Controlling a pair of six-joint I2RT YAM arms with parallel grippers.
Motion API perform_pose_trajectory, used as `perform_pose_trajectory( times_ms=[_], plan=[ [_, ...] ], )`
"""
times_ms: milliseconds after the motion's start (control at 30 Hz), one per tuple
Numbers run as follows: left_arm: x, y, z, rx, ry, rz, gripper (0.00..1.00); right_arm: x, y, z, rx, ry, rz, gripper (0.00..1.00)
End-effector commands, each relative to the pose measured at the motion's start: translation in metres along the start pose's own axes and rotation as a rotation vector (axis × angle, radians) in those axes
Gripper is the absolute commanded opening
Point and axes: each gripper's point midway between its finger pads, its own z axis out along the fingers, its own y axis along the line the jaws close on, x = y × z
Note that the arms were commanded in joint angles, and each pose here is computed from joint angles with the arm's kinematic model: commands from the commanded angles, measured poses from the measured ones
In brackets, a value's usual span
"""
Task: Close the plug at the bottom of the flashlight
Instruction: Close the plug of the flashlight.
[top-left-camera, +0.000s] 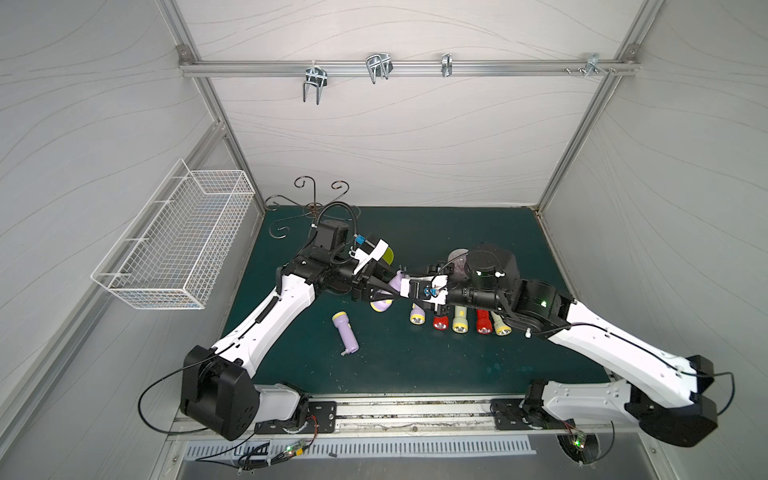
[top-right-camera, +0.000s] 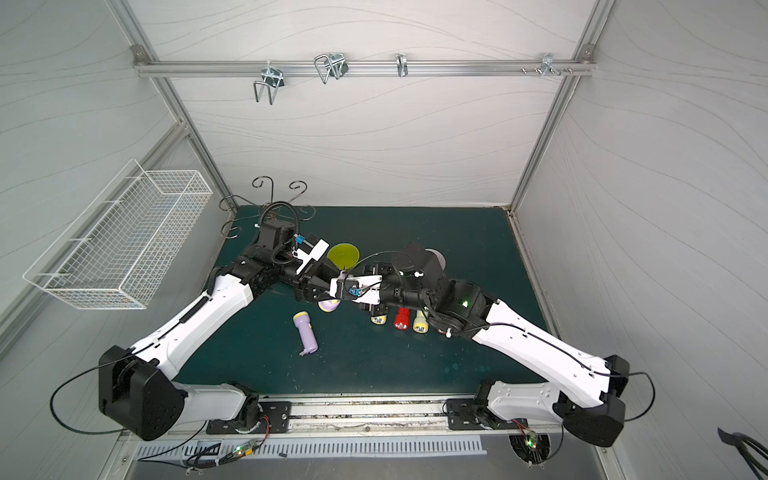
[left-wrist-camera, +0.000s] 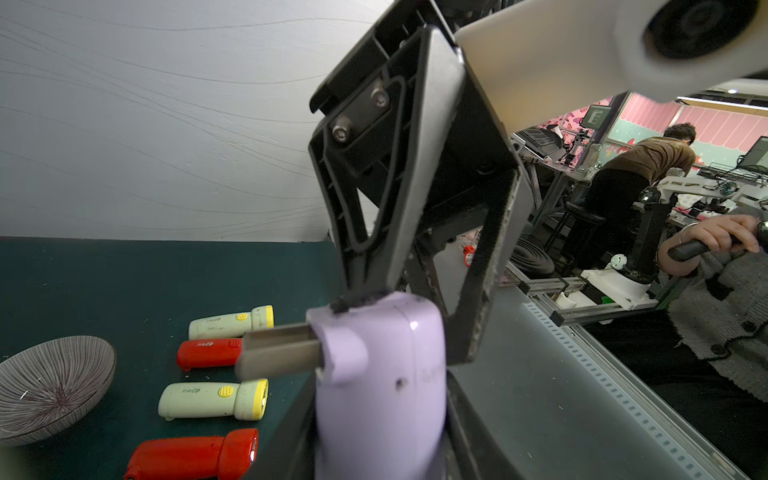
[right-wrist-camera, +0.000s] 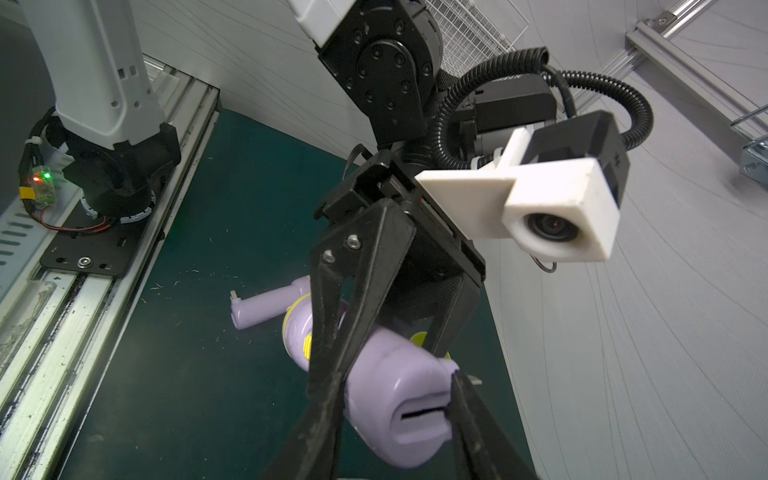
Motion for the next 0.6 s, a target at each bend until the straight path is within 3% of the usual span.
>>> perform_pose_trajectory(
  times_ms=[0,567],
  plan=[
    [-0.0187,-0.0316,-0.0028,0.15,-0.068,0.084,0.0,-0.0048,-0.0123,-0.0039,0.044,-0.001,-0.014,0.44],
    [-0.0179,-0.0397,-0.0032,0.152,-0.066,0.108,0.0,0.002,-0.0111,-0.0016,-0.032,-0.043,0.106,0.47]
  ],
)
